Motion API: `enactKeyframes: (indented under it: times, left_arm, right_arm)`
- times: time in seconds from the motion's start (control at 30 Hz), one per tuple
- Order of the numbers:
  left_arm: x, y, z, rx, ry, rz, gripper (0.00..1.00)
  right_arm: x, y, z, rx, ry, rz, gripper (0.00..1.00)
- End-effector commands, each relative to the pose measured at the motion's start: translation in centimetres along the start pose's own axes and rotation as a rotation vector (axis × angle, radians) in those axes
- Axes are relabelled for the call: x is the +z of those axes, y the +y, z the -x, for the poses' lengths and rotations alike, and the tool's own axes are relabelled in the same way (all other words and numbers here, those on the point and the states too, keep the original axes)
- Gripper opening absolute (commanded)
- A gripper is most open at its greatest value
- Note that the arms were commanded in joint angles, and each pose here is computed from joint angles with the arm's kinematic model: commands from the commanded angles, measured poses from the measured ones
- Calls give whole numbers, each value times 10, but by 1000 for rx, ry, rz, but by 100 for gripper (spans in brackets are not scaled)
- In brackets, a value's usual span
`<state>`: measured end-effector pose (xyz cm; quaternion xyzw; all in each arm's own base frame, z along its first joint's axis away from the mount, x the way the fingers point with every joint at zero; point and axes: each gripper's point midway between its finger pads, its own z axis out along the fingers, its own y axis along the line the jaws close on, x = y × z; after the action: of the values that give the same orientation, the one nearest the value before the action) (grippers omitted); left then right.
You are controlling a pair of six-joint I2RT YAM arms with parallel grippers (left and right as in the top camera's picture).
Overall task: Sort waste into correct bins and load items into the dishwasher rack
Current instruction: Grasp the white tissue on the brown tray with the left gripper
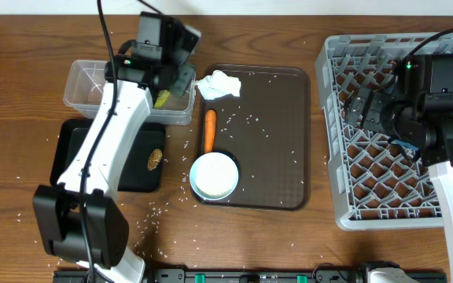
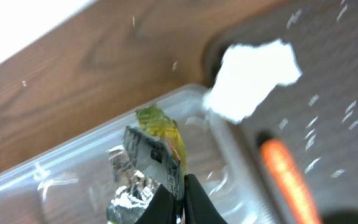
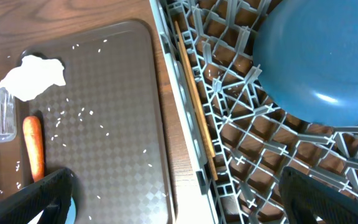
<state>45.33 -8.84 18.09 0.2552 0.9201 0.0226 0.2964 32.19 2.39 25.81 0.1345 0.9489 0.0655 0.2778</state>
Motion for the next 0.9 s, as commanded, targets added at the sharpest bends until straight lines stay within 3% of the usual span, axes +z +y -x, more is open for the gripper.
enactKeyframes:
  times: [0.0,0.17,0.27,0.43,0.53,0.67,0.87]
  left_arm:
    - [11,4,-17,175,45,-40,6]
    - [11,-3,-15,205,8,-116,7]
    - [3,-13,-7,182,-26,-140,34]
    - [-6,-27,4,162,-68,-178,50]
    - [-2,-37,5,143,-69,-216,54]
    - [3,-77,19,165,-138,-385,58]
    - [52,-111,31,200,-151,-417,58]
  right_arm:
    - [-4,-3,3,21,-13,3,99]
    - [-4,-3,3,22,-12,3,99]
    - [-4,-3,3,22,-12,3,99]
    - [-4,-3,3,22,-13,3,99]
    - [-4,-3,3,22,-13,3,99]
    - [-4,-2,4,21,-17,4,99]
    - [-4,-2,5,22,-19,5,99]
